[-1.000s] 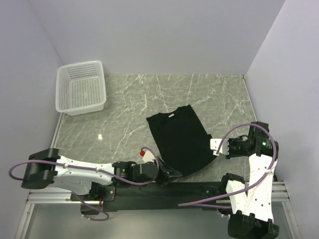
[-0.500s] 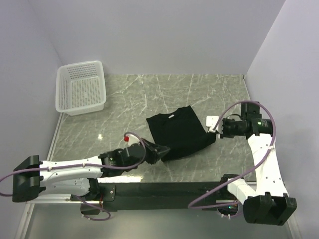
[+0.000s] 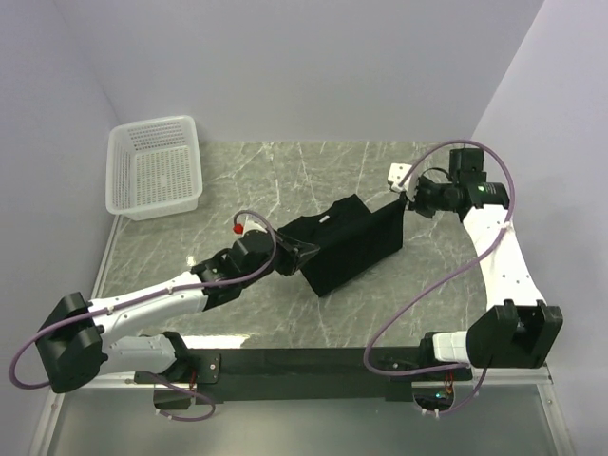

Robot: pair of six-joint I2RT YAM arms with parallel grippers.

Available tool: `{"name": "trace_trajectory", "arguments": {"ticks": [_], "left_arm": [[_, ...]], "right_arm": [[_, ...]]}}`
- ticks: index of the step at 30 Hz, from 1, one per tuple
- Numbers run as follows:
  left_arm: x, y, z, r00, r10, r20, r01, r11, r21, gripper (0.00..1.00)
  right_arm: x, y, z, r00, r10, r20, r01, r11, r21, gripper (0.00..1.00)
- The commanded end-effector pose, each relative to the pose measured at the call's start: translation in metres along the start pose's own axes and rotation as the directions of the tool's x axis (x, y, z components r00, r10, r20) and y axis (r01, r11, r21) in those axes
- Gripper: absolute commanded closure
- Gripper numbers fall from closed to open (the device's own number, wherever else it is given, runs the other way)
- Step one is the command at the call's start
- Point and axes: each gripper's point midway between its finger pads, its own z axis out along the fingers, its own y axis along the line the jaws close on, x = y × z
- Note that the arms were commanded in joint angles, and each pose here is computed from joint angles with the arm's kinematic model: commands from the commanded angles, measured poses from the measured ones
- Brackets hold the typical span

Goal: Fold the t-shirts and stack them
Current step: Fold the T-shirt at the center of the board.

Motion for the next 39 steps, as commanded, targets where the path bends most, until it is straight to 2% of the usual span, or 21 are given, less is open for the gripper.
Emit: {"name": "trace_trajectory", "arguments": {"ticks": [1,6,14,21,34,39], "left_arm": [[-0.004,-0.029,-0.001,0.999,0.031,-0.022,-0.030,0.997,0.072,0.99],[-0.024,-0.035,-0.002,1.000,0.026,0.016,-0.027,0.996,0.079,1.00],[-0.054,-0.014,0.001,0.998,0.018,0.056,-0.020,0.999,0.038,1.00],[-0.079,-0.006,0.017,0.995,0.034,0.090,-0.035,0.999,0.004,1.00],[-0.124,0.039,0.041,0.985,0.074,0.156,-0.052,0.988,-0.142,1.00],[-0.134,0.054,0.056,0.987,0.082,0.136,-0.058,0.983,-0.177,1.00]], "right_arm": [[-0.019,-0.027,0.002,0.999,-0.027,0.032,0.025,0.998,0.065,1.00],[-0.028,-0.032,0.015,0.998,-0.030,0.050,0.027,0.998,0.061,1.00],[-0.036,-0.048,0.043,0.999,0.001,0.041,-0.004,0.997,0.075,1.00],[-0.026,-0.055,0.078,0.998,0.054,0.013,-0.055,0.997,0.057,1.00],[-0.013,-0.070,0.123,0.991,0.135,-0.007,-0.134,0.987,0.086,1.00],[-0.001,-0.073,0.138,0.985,0.166,-0.037,-0.161,0.982,0.099,1.00]]}}
